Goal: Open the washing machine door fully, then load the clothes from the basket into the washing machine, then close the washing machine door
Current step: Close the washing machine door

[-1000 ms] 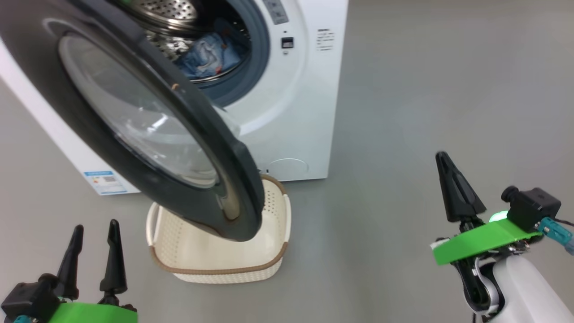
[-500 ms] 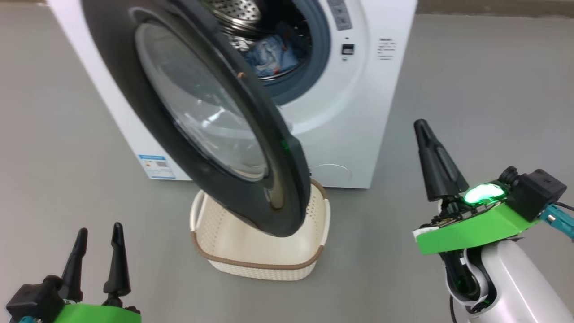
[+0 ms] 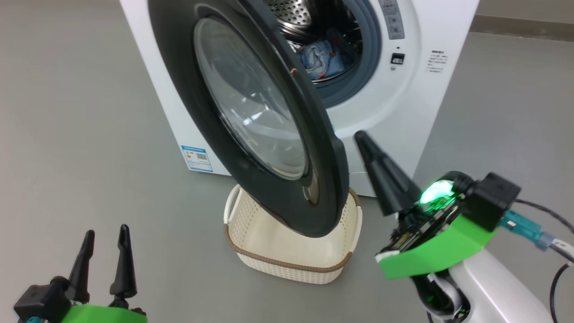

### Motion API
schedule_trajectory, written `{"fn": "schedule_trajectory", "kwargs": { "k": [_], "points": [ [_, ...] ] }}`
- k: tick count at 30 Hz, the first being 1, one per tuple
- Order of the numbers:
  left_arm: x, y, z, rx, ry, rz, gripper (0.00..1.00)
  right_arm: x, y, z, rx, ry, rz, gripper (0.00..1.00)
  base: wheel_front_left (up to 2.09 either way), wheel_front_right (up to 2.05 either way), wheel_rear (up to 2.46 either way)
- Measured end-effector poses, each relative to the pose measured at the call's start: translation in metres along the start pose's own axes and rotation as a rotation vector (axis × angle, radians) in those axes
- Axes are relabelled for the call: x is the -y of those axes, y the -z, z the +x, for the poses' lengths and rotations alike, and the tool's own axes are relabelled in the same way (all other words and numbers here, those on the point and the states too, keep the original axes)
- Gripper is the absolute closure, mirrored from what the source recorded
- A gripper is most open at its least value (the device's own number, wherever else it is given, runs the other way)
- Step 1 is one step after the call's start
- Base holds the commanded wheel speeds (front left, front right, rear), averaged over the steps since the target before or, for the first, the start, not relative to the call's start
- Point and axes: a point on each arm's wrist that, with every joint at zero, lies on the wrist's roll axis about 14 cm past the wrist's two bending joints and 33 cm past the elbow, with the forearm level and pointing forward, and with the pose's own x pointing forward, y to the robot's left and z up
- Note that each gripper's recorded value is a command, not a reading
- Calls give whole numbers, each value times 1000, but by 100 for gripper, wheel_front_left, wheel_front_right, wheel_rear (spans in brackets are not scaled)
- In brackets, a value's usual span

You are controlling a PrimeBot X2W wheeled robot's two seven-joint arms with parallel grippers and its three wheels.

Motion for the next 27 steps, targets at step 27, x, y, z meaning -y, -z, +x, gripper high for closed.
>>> {"fn": "schedule_trajectory", "kwargs": {
  "k": [27],
  "points": [
    [-35,-4,-28,7,-125,-17,0,-10,145,-30,-475,-131,-52,100,0,0,0]
  ]
}}
